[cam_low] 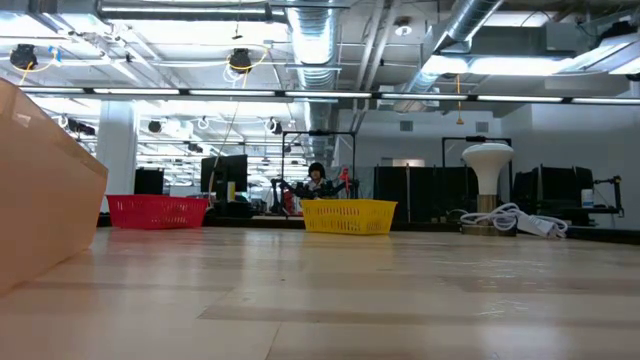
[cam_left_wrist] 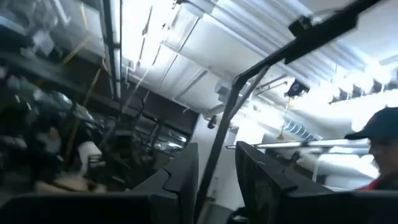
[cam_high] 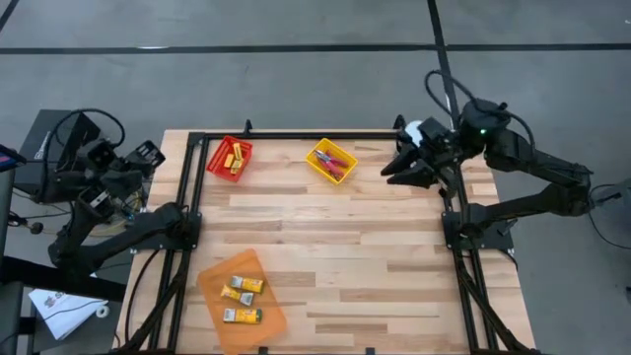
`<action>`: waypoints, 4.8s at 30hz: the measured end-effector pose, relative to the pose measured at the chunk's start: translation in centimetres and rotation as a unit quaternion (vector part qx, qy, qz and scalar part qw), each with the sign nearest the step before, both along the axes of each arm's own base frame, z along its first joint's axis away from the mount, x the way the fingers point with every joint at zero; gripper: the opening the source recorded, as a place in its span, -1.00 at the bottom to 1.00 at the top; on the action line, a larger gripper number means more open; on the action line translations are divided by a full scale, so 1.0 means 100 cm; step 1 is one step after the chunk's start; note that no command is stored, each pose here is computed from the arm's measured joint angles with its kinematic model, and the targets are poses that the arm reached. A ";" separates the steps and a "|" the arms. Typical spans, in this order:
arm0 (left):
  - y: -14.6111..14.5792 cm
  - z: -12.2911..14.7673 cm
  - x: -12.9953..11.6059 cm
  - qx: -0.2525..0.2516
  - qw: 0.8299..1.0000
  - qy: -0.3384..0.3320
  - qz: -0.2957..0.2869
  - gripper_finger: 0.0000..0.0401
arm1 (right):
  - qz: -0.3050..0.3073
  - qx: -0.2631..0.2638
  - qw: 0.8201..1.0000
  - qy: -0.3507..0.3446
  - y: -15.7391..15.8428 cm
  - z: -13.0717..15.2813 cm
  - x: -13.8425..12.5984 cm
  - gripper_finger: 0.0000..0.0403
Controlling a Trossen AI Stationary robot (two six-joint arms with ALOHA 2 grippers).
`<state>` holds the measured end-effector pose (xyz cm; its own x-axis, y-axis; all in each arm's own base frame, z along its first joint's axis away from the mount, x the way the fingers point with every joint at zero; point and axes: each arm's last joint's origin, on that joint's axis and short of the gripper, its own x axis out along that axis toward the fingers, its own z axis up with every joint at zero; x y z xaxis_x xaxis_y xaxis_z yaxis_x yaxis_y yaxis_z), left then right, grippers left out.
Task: Pick & Place School Supplies
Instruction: Return to Home Position
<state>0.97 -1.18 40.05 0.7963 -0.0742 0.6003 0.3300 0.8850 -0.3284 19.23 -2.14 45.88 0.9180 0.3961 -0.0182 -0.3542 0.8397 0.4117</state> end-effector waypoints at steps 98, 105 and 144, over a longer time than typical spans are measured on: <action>0.008 -0.214 0.082 0.207 0.960 0.167 -0.084 -0.51 | -0.036 -0.073 0.996 -0.037 0.049 -0.293 -0.097 -0.44; 0.006 -0.210 0.081 0.212 0.963 0.145 -0.086 -0.51 | -0.036 -0.073 0.996 -0.036 0.049 -0.294 -0.097 -0.44; -0.004 -0.208 0.079 0.222 0.957 0.123 -0.140 -0.51 | -0.036 -0.073 0.996 -0.036 0.049 -0.294 -0.097 -0.44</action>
<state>8.91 -1.62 19.24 0.8215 -0.5087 0.2574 0.5349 0.8440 -0.0393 9.56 2.72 16.51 0.9452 0.3266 -0.0032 -0.3146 0.9130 0.2595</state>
